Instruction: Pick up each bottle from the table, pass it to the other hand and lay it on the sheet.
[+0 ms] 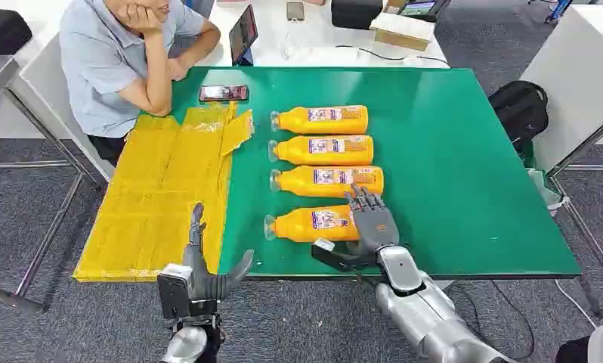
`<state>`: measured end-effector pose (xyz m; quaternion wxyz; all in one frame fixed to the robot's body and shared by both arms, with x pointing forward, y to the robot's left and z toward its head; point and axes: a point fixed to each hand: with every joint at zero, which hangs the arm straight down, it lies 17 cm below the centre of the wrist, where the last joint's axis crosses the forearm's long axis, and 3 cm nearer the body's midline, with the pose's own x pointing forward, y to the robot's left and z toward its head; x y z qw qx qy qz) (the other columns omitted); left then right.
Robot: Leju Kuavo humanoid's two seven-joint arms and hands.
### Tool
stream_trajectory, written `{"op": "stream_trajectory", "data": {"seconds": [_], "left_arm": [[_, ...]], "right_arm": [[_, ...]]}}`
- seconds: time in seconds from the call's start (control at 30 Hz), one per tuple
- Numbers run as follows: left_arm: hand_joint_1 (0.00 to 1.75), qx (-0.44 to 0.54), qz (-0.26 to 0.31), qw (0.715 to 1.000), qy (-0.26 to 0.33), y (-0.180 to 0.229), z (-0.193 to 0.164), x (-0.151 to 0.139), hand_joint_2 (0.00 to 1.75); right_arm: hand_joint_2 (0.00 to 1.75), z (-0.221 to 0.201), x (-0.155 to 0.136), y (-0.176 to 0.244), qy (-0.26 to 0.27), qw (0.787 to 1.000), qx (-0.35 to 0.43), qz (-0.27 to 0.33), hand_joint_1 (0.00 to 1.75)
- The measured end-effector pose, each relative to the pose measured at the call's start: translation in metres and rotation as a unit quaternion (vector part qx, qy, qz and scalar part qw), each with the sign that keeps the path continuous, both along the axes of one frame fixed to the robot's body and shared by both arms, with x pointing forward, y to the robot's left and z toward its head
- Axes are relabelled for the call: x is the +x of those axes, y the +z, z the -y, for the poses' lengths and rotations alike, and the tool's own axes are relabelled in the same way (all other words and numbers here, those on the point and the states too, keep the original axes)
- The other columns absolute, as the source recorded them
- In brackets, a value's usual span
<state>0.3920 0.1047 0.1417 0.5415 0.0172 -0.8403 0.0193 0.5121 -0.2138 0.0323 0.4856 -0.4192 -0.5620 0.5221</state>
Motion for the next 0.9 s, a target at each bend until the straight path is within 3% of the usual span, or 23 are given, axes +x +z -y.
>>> {"op": "stream_trajectory", "data": {"seconds": [0.1,0.13,0.17,0.23,0.37,0.73,0.9], "left_arm": [[0.00,0.001,0.000,1.000,0.000,0.000,0.000,0.000,1.75],[0.00,0.000,0.000,1.000,0.000,0.000,0.000,0.000,1.75],[0.00,-0.001,0.000,1.000,-0.001,0.000,0.000,0.000,1.75],[0.00,-0.003,-0.002,1.000,-0.004,-0.001,0.001,0.001,1.75],[0.00,-0.005,-0.006,1.000,-0.006,-0.003,0.002,0.002,1.75],[0.00,-0.004,-0.006,1.000,-0.007,-0.003,0.003,0.006,1.75],[0.00,-0.005,-0.007,1.000,-0.005,-0.003,0.002,0.007,1.75]], "right_arm": [[1.75,0.001,0.003,0.001,-0.002,1.000,-0.010,0.001,0.03],[1.75,0.002,0.003,-0.001,-0.003,1.000,-0.011,-0.003,1.31],[1.75,0.003,0.004,-0.002,-0.004,1.000,-0.009,-0.008,1.55],[1.75,0.005,0.005,-0.008,-0.007,1.000,-0.010,-0.025,1.71],[1.75,0.011,0.006,-0.021,-0.011,0.998,-0.012,-0.063,1.71],[1.75,0.022,0.011,-0.031,-0.017,0.995,0.000,-0.094,1.75],[1.75,0.011,0.004,-0.034,0.019,0.992,0.072,-0.103,1.75]]}}
